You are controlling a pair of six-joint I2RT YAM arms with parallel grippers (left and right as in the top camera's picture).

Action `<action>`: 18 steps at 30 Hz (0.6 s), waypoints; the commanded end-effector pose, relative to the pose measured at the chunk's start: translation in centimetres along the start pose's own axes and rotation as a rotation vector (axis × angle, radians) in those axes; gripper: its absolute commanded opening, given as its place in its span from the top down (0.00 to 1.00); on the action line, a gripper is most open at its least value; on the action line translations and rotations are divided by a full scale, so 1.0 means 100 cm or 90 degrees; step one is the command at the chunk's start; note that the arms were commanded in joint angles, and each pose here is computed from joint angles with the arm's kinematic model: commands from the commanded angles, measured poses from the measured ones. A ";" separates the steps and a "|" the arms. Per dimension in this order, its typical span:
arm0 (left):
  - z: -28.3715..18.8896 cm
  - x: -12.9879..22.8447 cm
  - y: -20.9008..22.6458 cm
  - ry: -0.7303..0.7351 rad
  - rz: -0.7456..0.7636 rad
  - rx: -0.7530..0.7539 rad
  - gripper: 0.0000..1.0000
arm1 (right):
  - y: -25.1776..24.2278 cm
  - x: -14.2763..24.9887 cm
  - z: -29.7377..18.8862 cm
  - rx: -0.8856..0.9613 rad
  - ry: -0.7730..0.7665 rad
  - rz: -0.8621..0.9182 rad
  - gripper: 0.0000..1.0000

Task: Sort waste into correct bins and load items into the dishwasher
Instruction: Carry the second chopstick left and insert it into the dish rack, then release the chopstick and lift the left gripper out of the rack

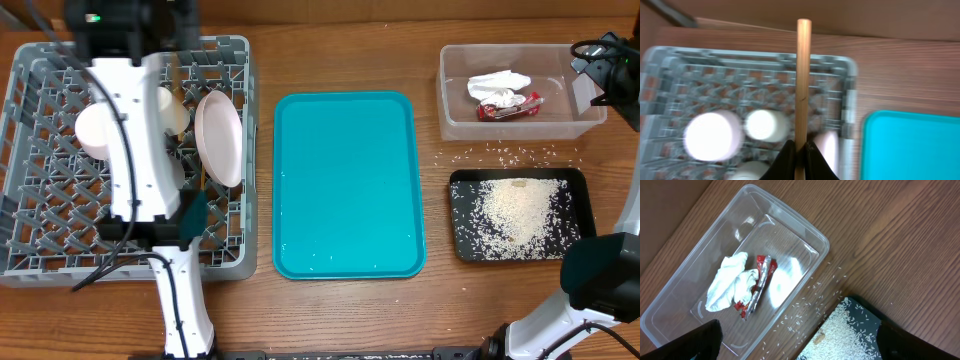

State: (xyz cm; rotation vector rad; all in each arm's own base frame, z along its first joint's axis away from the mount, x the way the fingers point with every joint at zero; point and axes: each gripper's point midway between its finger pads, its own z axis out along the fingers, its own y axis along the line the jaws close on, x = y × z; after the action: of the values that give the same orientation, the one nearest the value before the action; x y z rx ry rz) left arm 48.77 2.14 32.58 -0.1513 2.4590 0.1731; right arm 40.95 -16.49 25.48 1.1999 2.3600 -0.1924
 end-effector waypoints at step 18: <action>0.123 0.087 0.010 0.259 0.003 0.082 0.86 | 0.001 -0.002 -0.004 -0.004 -0.008 0.003 0.00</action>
State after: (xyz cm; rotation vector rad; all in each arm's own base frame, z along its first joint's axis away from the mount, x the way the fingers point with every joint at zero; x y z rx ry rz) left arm 49.33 5.88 18.31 -0.1839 2.8537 0.0414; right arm 40.94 -16.50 25.48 1.2001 2.3602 -0.1930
